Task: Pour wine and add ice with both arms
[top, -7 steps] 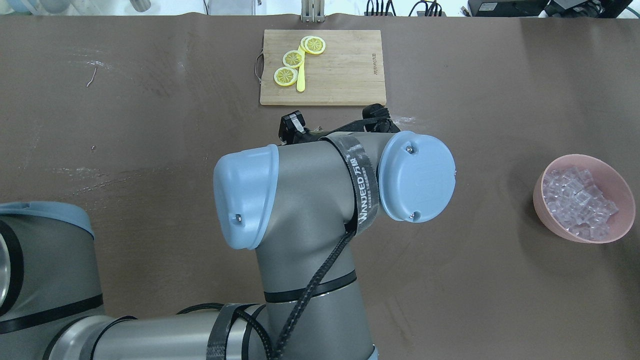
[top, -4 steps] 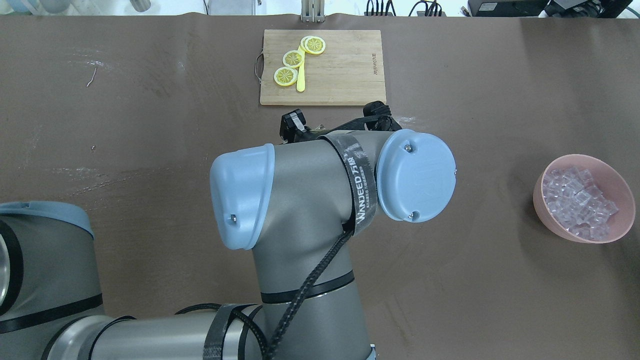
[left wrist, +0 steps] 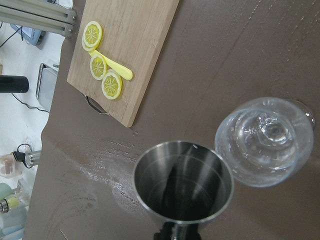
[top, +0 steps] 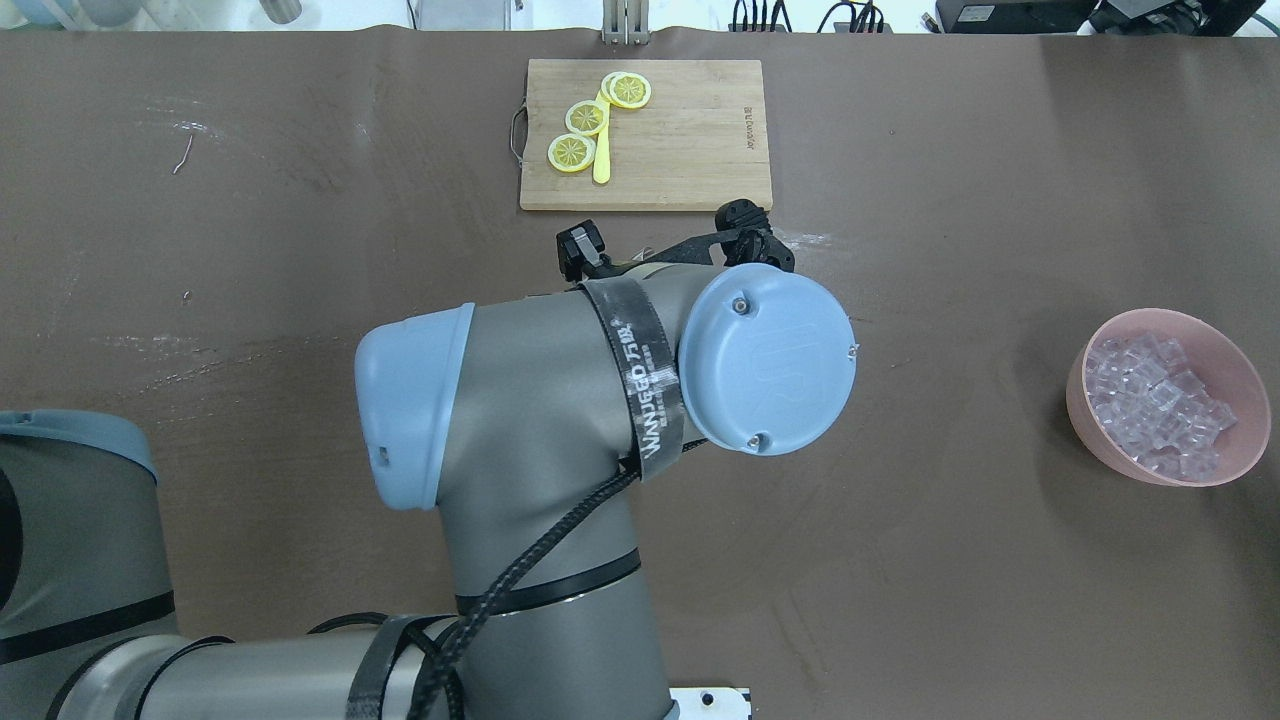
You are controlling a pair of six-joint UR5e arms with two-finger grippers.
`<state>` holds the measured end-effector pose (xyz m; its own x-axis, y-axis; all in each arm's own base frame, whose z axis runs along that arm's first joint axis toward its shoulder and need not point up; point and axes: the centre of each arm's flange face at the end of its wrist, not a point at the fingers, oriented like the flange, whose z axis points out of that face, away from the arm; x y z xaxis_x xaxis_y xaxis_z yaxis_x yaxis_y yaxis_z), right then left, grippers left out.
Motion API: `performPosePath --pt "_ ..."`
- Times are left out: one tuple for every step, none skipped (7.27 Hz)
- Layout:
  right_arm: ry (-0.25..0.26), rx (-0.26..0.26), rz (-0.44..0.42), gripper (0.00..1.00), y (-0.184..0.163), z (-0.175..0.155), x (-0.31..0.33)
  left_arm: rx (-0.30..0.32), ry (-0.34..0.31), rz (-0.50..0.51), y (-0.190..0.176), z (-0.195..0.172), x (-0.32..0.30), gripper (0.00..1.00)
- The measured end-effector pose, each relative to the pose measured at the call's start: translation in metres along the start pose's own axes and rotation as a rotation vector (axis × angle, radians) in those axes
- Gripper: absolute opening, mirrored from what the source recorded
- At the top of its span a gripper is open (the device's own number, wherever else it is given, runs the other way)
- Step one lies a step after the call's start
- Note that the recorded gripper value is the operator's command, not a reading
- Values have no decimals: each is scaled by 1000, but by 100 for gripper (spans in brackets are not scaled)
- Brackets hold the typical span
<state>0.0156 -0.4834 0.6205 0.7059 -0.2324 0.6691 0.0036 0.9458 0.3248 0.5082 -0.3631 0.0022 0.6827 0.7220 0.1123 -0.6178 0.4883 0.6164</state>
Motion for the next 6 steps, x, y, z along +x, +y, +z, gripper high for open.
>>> performPosePath --pt "0 1 -1 100 0 0 0 37 21 -11 3 -3 -4 0" --pt "0 1 -1 100 -1 0 0 67 56 -25 5 1 -10 0" --pt "0 1 -1 100 -1 0 0 90 98 -47 8 10 -20 0" --pt "1 2 -1 100 -1 -1 -1 105 140 -67 11 20 -34 0" --pt "1 2 -2 100 -1 -1 -1 118 175 -80 16 27 -51 0" --pt "1 3 -3 100 -1 -1 -1 139 209 -99 26 34 -69 0"
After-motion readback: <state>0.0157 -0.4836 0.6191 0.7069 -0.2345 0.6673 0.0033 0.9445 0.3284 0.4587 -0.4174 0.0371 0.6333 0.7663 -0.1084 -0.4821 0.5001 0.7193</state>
